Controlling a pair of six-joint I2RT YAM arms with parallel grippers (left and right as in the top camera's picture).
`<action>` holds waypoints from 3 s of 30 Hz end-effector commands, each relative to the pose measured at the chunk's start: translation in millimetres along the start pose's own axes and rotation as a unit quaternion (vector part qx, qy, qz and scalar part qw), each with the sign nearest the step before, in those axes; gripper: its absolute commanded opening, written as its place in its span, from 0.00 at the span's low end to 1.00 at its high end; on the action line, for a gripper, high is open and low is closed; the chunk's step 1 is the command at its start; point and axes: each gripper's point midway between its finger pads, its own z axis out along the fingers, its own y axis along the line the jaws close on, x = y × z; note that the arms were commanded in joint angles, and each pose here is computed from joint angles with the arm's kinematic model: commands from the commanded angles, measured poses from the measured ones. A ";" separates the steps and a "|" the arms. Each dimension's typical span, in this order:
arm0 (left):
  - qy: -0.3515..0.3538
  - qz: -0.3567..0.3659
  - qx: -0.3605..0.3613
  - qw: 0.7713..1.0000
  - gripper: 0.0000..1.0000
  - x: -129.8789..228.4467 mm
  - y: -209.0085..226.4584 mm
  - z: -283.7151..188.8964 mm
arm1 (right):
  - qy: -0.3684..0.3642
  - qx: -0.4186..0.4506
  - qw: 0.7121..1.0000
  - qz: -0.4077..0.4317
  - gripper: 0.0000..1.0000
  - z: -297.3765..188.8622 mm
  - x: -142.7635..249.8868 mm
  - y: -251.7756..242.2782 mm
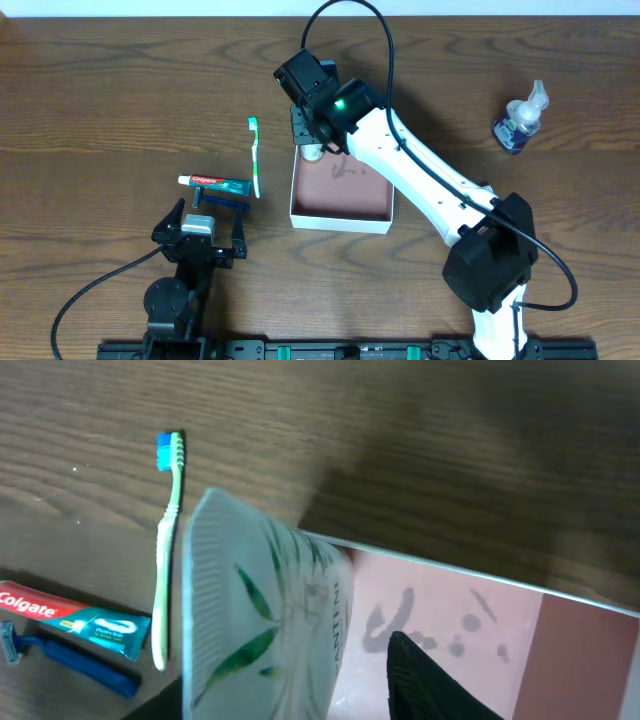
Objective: Pack container
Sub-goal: 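Carry the Pantene tube into the box and release it upright, then move the right gripper down onto the green soap bar box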
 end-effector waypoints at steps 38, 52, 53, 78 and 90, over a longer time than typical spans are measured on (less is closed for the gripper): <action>0.021 0.005 0.005 1.000 0.98 17.1 -1.7 2.1 | -0.020 0.152 0.949 0.275 0.74 -222.9 13.5 -238.9; 0.021 0.005 0.005 1.000 0.98 17.1 -1.7 2.1 | 0.109 0.235 0.875 0.410 0.75 -110.7 99.7 -274.7; 0.021 0.005 0.005 1.000 0.98 17.1 -1.7 2.1 | 0.113 0.234 0.869 0.420 0.75 -100.7 105.8 -274.2; 0.021 0.005 0.005 1.000 0.98 17.1 -1.7 2.1 | 0.125 0.200 0.846 0.479 0.71 9.1 184.8 -301.1; 0.021 0.005 0.005 1.000 0.98 17.1 -1.7 2.1 | 0.077 0.178 0.882 0.429 0.70 23.1 163.3 -315.0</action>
